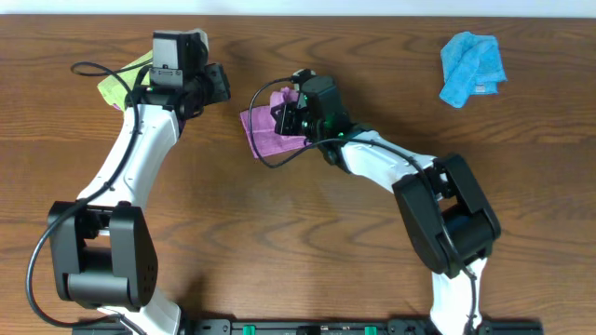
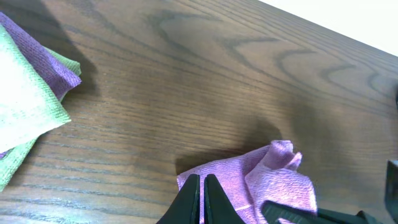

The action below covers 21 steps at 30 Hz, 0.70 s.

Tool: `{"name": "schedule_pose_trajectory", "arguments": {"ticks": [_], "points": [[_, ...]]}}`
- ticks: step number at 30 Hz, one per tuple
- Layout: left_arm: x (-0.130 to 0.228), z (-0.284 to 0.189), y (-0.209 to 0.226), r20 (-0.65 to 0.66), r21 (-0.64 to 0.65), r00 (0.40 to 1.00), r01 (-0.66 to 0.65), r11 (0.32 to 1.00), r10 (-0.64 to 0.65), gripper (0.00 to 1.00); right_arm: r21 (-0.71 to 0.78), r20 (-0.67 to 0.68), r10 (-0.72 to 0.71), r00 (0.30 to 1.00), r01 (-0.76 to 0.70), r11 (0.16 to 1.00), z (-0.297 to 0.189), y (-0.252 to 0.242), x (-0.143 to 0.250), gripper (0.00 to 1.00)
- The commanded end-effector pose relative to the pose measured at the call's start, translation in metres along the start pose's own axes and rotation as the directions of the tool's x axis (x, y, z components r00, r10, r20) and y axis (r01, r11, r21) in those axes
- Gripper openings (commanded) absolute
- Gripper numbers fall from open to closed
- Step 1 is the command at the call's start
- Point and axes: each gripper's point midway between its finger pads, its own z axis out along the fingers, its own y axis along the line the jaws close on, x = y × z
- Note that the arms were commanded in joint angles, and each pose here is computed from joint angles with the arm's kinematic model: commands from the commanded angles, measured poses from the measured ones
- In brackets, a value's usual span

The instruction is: Fold the cloth

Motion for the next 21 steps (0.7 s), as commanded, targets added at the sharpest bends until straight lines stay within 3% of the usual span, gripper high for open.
{"name": "schedule_pose_trajectory", "arguments": {"ticks": [1, 14, 21], "points": [[-0.016, -0.012, -0.004, 0.039, 0.004, 0.999, -0.018, 1.000, 0.017, 0.06, -0.024, -0.006, -0.029, 1.000, 0.029, 0.999, 0.007, 0.014, 0.004, 0.01], [-0.012, -0.012, -0.002, 0.025, -0.001, 1.000, -0.014, 1.000, 0.014, 0.06, -0.044, -0.056, -0.070, 0.996, 0.068, 0.997, 0.014, 0.024, 0.024, 0.01], [-0.012, -0.012, -0.002, 0.026, -0.001, 1.000, -0.013, 1.000, 0.013, 0.06, -0.091, -0.093, -0.109, 0.990, 0.101, 0.991, 0.016, 0.042, 0.041, 0.15]]}}
